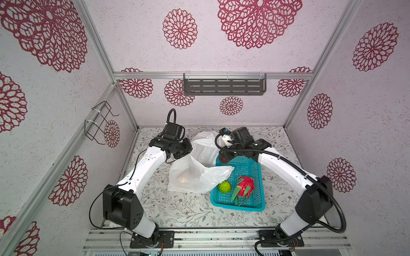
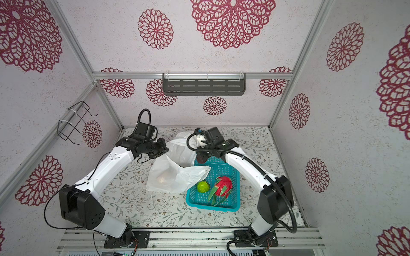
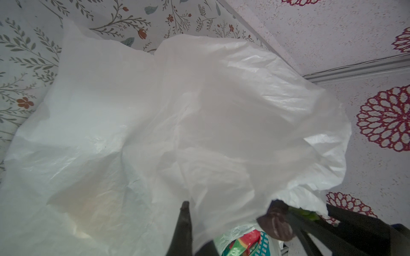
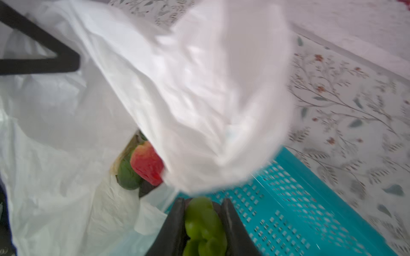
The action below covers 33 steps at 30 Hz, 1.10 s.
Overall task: Place the fruits into the plastic bag
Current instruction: 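Carry the grapes with the right gripper into the bag and release, then return the right gripper to the basket and grasp the spotted green guava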
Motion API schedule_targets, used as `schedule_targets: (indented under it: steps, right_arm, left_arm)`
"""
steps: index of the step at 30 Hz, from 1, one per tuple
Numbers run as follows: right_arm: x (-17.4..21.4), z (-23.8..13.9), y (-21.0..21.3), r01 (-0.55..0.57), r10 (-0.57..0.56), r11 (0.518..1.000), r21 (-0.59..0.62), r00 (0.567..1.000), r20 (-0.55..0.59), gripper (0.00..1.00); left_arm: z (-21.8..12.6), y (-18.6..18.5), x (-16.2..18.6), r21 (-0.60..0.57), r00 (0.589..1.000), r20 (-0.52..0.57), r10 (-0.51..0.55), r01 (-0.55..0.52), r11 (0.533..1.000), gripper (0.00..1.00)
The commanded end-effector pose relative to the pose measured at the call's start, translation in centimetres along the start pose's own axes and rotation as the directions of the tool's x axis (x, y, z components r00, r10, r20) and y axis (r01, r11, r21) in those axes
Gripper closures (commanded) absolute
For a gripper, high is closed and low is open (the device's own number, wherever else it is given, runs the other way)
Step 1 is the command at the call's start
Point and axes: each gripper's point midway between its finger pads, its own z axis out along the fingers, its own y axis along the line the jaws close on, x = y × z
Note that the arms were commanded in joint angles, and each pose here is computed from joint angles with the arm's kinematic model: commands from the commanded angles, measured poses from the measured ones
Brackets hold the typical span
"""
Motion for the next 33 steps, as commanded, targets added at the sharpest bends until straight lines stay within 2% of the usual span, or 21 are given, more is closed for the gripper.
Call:
schedule_targets:
  steps: [1,4,9,10,13,14,19,26,29,33]
  right_arm:
    - [-2.5,1.6,5.6,0.048,-0.039,0.987,-0.151,0.997,0.061,0.77]
    - [-3.1,3.5,8.6,0.038,-0.021,0.968,-0.249,0.997,0.070,0.76]
    - [-2.7,5.5,9.9,-0.005,0.016,0.953,-0.304,0.999,0.034,0.71]
    - [-2.5,5.6,9.9,-0.013,0.022,0.954,-0.300,0.999,0.029,0.67]
    - [-2.2,5.8,8.8,-0.033,0.040,0.970,-0.243,0.999,0.025,0.40]
    - [-2.3,5.7,8.5,-0.033,0.041,0.974,-0.224,0.999,0.032,0.36]
    - [-3.9,3.3,6.7,-0.029,0.046,0.991,-0.132,0.991,0.125,0.27]
    - [-5.8,-2.4,2.3,-0.089,0.096,0.995,-0.038,0.962,0.255,0.25]
    - [-5.4,-5.2,-0.5,-0.153,0.147,0.988,-0.004,0.942,0.301,0.25]
    - [-2.4,-8.2,-5.7,-0.296,0.257,0.952,0.073,0.908,0.332,0.23]
  left_arm:
    - [-1.2,-0.5,-0.2,0.021,0.999,0.031,0.008,-0.009,1.000,1.00]
    - [-1.5,-0.4,-0.2,0.022,0.999,0.039,0.005,-0.005,1.000,1.00]
    - [-1.9,-0.3,-0.3,0.016,0.999,0.053,0.004,-0.004,1.000,1.00]
    - [-2.1,-0.1,-0.3,0.012,0.998,0.057,0.003,-0.004,1.000,1.00]
    - [-2.3,0.4,-0.4,-0.019,0.998,0.069,0.003,-0.002,1.000,1.00]
    - [-2.3,0.6,-0.5,-0.028,0.997,0.072,0.004,-0.002,1.000,1.00]
    - [-2.7,0.6,-0.9,-0.038,0.996,0.093,0.012,-0.009,0.999,1.00]
    - [-2.9,0.7,-1.2,-0.045,0.994,0.107,0.015,-0.010,0.999,1.00]
    - [-2.6,0.9,-1.1,-0.048,0.995,0.102,0.012,-0.007,0.999,1.00]
    - [-2.4,0.9,-1.1,-0.050,0.995,0.099,0.014,-0.009,0.999,1.00]
